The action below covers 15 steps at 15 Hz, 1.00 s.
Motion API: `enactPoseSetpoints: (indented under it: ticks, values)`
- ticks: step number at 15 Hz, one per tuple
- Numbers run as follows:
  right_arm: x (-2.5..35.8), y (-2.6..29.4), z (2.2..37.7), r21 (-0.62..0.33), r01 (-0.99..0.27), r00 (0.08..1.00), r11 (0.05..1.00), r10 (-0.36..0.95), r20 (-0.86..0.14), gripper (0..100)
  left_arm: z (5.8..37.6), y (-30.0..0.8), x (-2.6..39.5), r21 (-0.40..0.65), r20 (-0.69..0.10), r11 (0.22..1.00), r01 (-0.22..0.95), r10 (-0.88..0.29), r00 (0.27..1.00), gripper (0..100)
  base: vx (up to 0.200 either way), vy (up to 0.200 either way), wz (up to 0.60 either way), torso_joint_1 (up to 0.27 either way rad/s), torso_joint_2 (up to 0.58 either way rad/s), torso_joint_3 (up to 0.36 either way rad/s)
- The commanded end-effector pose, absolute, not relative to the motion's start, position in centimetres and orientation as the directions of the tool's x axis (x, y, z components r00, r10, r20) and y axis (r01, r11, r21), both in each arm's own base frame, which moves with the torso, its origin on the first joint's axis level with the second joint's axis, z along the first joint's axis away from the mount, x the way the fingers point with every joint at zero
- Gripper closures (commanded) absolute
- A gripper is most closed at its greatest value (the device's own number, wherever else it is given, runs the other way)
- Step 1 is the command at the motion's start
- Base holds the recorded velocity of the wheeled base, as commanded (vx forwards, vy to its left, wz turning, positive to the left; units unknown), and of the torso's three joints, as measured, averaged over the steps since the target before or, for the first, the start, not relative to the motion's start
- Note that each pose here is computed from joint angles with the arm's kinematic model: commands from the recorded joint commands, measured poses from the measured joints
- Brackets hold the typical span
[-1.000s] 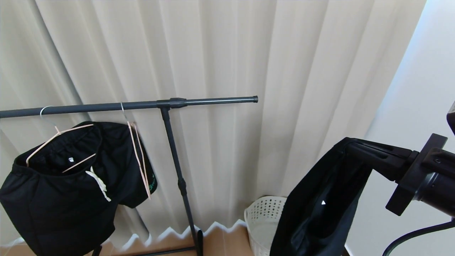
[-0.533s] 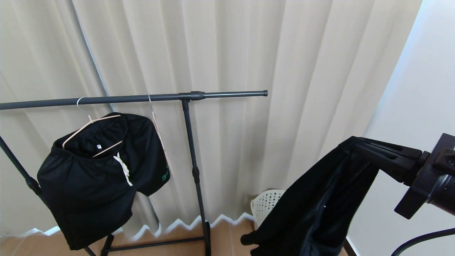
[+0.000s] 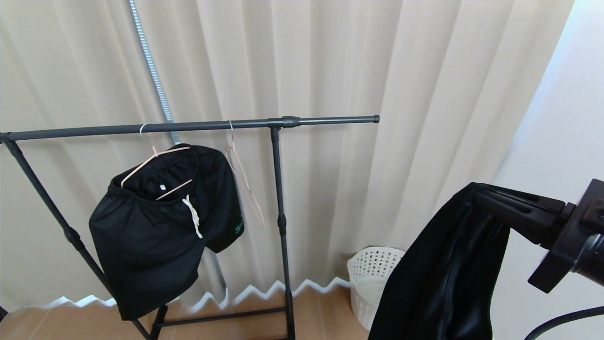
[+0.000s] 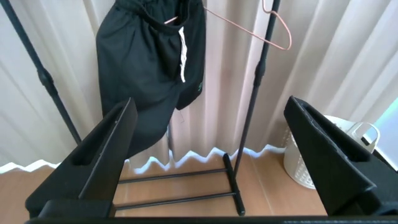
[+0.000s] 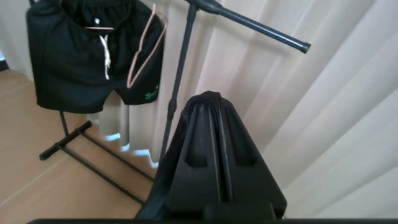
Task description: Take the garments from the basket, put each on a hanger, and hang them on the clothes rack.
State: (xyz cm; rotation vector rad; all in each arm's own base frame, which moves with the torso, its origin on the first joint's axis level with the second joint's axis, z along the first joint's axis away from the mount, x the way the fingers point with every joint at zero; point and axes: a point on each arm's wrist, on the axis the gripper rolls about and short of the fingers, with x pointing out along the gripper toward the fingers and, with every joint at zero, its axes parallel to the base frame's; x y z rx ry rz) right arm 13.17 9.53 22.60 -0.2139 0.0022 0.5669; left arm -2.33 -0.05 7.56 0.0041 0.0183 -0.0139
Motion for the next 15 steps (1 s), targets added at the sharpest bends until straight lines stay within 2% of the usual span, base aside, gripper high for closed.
enactPoseSetpoints:
  ticks: [1,6,7,15]
  values:
    - [13.16,9.53,22.58,-0.201,-0.533,0.844,0.822,0.533,-0.061,100,7.54,-0.05,-2.33,0.004,-0.02,1.0,0.014,-0.014,1.0,0,0.0,0.2,0.0,-0.027,0.0,0.007]
    - [13.11,9.48,22.63,-0.2,-0.533,0.844,0.822,0.533,-0.058,100,7.54,-0.04,-2.33,0.003,-0.02,1.0,0.012,-0.012,1.0,0,-0.2,0.0,0.0,0.008,0.0,0.002]
    - [13.11,9.49,22.63,-0.2,-0.534,0.843,0.821,0.534,-0.058,100,7.54,-0.04,-2.33,0.003,-0.02,1.0,0.012,-0.012,1.0,0,-0.2,0.2,0.0,0.007,0.0,0.007]
    - [13.19,9.55,22.55,-0.201,-0.536,0.842,0.82,0.535,-0.063,100,7.54,-0.05,-2.33,0.003,-0.02,1.0,0.014,-0.014,1.0,0,0.0,0.2,0.0,-0.002,0.0,0.003]
